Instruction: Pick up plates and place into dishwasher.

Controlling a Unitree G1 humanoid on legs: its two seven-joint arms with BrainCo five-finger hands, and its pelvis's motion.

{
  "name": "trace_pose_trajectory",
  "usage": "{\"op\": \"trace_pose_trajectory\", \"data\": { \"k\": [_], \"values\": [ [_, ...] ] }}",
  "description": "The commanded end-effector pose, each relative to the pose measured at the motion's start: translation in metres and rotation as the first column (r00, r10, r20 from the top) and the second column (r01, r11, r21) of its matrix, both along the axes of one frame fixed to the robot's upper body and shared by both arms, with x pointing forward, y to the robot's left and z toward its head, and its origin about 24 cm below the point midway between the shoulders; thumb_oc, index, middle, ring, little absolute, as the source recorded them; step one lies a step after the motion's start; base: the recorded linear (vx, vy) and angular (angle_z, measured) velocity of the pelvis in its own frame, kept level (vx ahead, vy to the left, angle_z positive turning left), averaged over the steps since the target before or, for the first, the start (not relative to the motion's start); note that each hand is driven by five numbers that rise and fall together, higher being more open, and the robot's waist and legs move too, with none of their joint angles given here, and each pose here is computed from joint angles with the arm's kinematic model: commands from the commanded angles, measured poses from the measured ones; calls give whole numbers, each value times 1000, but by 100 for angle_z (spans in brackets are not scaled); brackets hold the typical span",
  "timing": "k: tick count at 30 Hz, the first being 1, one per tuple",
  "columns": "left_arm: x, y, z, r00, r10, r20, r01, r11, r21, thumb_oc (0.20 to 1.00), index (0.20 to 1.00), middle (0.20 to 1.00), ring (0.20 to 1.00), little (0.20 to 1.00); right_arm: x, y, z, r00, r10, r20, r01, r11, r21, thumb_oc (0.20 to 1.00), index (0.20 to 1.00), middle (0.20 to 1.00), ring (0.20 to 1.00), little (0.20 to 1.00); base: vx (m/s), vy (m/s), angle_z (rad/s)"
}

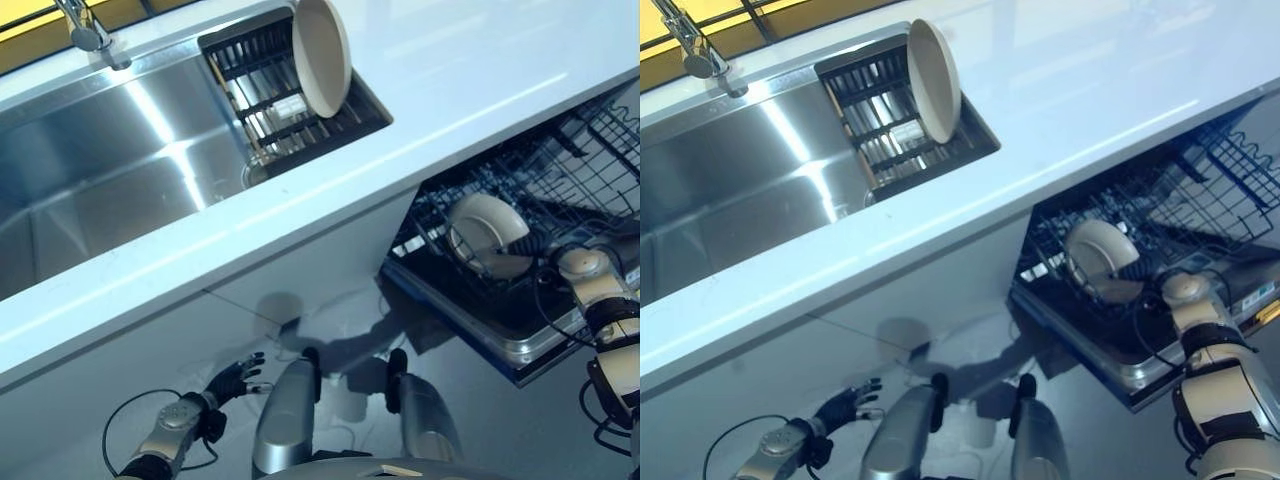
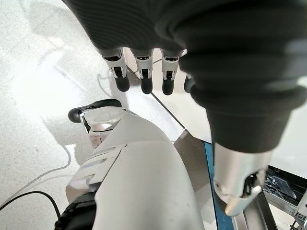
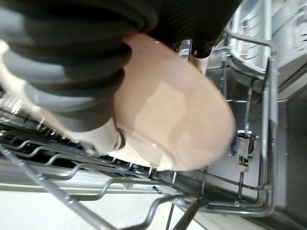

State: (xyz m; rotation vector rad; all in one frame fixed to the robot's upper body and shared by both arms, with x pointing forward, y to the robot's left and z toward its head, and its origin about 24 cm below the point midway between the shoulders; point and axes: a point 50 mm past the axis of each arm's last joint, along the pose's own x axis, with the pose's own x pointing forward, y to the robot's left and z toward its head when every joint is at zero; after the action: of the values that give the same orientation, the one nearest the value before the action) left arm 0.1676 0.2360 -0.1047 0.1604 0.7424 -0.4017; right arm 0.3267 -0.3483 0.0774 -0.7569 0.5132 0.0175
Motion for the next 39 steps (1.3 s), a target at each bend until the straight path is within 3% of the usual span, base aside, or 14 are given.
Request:
{"op": "trace_pose_trajectory", "data": {
  "k": [1, 11, 16, 19, 20, 22, 23, 27, 31, 35, 39],
  "values": [
    [-10, -2, 0, 1000, -2, 9, 3, 1000, -23, 1000, 1000, 1000, 1000, 1000, -5, -17, 9, 996, -85, 21, 86, 995, -57, 1000, 1000, 1000, 1000, 1000, 0, 0, 0],
    [-13, -5, -2, 1000, 0, 8, 0, 999, -33, 1000, 1000, 1000, 1000, 1000, -9, -27, 13, 991, -124, 55, 128, 989, -74, 1000, 1000, 1000, 1000, 1000, 2, 7, -1],
    [-15, -4, -3, 1000, 10, 2, -10, 999, -35, 1000, 1000, 1000, 1000, 1000, -12, -31, 16, 984, -160, 85, 161, 987, -11, 1000, 1000, 1000, 1000, 1000, 8, 14, -4],
    [-21, -4, -6, 1000, 16, -13, -16, 999, -35, 1000, 1000, 1000, 1000, 1000, -15, -34, 18, 971, -201, 128, 183, 973, 140, 1000, 1000, 1000, 1000, 1000, 43, 22, -6],
    [-23, -4, -7, 1000, 19, -20, -20, 999, -36, 1000, 1000, 1000, 1000, 1000, -16, -32, 18, 967, -213, 136, 173, 950, 262, 1000, 1000, 1000, 1000, 1000, 59, 29, -2],
    [-26, -5, -8, 999, 23, -28, -24, 999, -37, 1000, 1000, 1000, 1000, 1000, -16, -27, 15, 968, -211, 136, 130, 885, 447, 1000, 1000, 1000, 1000, 1000, 58, 32, 0],
    [-30, -3, -10, 999, 34, -40, -36, 999, -39, 1000, 1000, 1000, 1000, 1000, -20, -20, 5, 976, -175, 131, 62, 798, 600, 1000, 1000, 1000, 1000, 1000, 78, 41, -1],
    [-38, -1, -17, 995, 57, -77, -59, 998, -32, 1000, 1000, 1000, 1000, 1000, -43, -24, -23, 961, -251, 117, 99, 706, 701, 1000, 1000, 1000, 1000, 1000, 83, 23, -6],
    [-52, -1, -23, 993, 58, -103, -61, 998, -24, 1000, 1000, 1000, 1000, 1000, -69, -53, -31, 886, -449, 115, 244, 663, 708, 1000, 1000, 1000, 1000, 1000, 85, -3, -7],
    [-52, -1, -21, 995, 67, -72, -71, 997, -42, 1000, 1000, 1000, 1000, 1000, -80, -73, -18, 709, -669, 221, 314, 581, 751, 1000, 1000, 1000, 1000, 1000, 39, 18, -4],
    [-38, -8, -13, 999, 44, -8, -45, 995, -85, 1000, 1000, 1000, 1000, 1000, -81, -67, -17, 630, -713, 309, 320, 600, 733, 1000, 1000, 1000, 1000, 1000, 9, 20, -5]
  ]
}}
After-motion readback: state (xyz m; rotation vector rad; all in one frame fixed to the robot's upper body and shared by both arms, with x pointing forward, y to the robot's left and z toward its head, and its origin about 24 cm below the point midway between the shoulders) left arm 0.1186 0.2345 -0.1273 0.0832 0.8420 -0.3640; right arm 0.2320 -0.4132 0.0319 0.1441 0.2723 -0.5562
